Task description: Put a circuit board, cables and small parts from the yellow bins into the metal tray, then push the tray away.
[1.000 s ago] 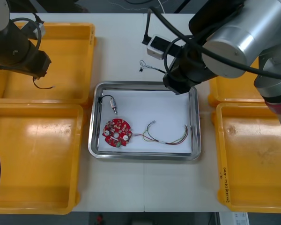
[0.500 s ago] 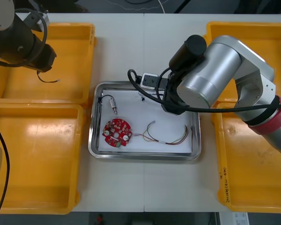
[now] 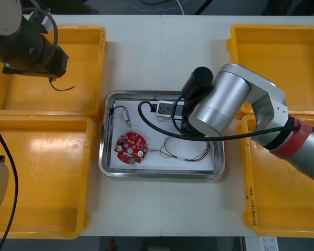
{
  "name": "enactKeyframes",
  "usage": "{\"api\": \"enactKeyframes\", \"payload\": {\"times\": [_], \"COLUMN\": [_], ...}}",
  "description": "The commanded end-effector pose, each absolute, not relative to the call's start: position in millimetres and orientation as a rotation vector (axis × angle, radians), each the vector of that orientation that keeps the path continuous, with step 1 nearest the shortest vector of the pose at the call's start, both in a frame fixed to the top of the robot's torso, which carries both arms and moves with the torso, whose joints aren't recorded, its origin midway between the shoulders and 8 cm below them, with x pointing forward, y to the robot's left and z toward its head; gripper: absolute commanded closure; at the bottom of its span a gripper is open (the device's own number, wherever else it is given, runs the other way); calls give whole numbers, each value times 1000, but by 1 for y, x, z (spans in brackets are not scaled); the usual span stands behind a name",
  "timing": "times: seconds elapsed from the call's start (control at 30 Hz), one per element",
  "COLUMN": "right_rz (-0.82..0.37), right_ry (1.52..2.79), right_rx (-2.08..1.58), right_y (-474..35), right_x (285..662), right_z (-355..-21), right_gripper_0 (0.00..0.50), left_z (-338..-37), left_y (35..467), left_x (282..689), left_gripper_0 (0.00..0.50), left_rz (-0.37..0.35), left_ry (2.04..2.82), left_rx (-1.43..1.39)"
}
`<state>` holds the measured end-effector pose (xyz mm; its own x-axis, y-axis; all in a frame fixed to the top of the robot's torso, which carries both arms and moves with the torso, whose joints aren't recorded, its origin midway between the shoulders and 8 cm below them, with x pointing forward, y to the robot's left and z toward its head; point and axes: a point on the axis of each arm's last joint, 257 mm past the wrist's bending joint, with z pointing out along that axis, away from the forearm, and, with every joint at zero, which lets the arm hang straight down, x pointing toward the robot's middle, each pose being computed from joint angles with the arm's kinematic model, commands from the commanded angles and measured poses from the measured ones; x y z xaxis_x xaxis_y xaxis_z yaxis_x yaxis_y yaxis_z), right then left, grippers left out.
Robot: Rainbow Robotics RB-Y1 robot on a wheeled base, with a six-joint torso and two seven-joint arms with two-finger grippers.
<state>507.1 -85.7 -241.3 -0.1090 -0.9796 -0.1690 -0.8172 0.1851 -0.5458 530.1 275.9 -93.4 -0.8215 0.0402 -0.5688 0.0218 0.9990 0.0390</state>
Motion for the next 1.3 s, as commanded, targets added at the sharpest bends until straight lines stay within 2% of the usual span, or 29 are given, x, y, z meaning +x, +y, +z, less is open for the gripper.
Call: {"api": "enactKeyframes", "payload": {"times": [0.03, 0.07, 0.1, 0.13, 0.57, 0.8, 1.03, 1.2, 1.3], "right_rz": [-475, -480, -490, -495, -521, -549, -540, -508, -474], "right_ry": [1911, 1906, 1890, 1873, 1844, 1924, 2020, 1984, 1974], "right_rx": [-1733, -1732, -1731, -1730, -1749, -1704, -1655, -1581, -1505], "right_y": [-83, -83, -81, -78, -73, -90, -122, -131, -147], "right_x": [507, 507, 508, 508, 497, 479, 444, 433, 427], "right_z": [-239, -237, -234, -230, -214, -185, -160, -135, -117], "right_gripper_0": [81, 62, 16, 0, 0, 0, 0, 0, 0], "left_z": [-87, -86, -86, -87, -85, -84, -85, -87, -89], "left_y": [274, 274, 274, 274, 273, 272, 266, 255, 238], "left_x": [528, 528, 528, 528, 528, 527, 527, 525, 523], "left_gripper_0": [499, 500, 497, 497, 498, 498, 498, 498, 499], "left_rz": [10, 10, 8, 8, 5, 0, -7, -5, -30], "left_ry": [2511, 2510, 2510, 2511, 2507, 2505, 2504, 2506, 2510], "left_rx": [-2, -1, 0, -1, -5, -8, -1, 16, 13]}}
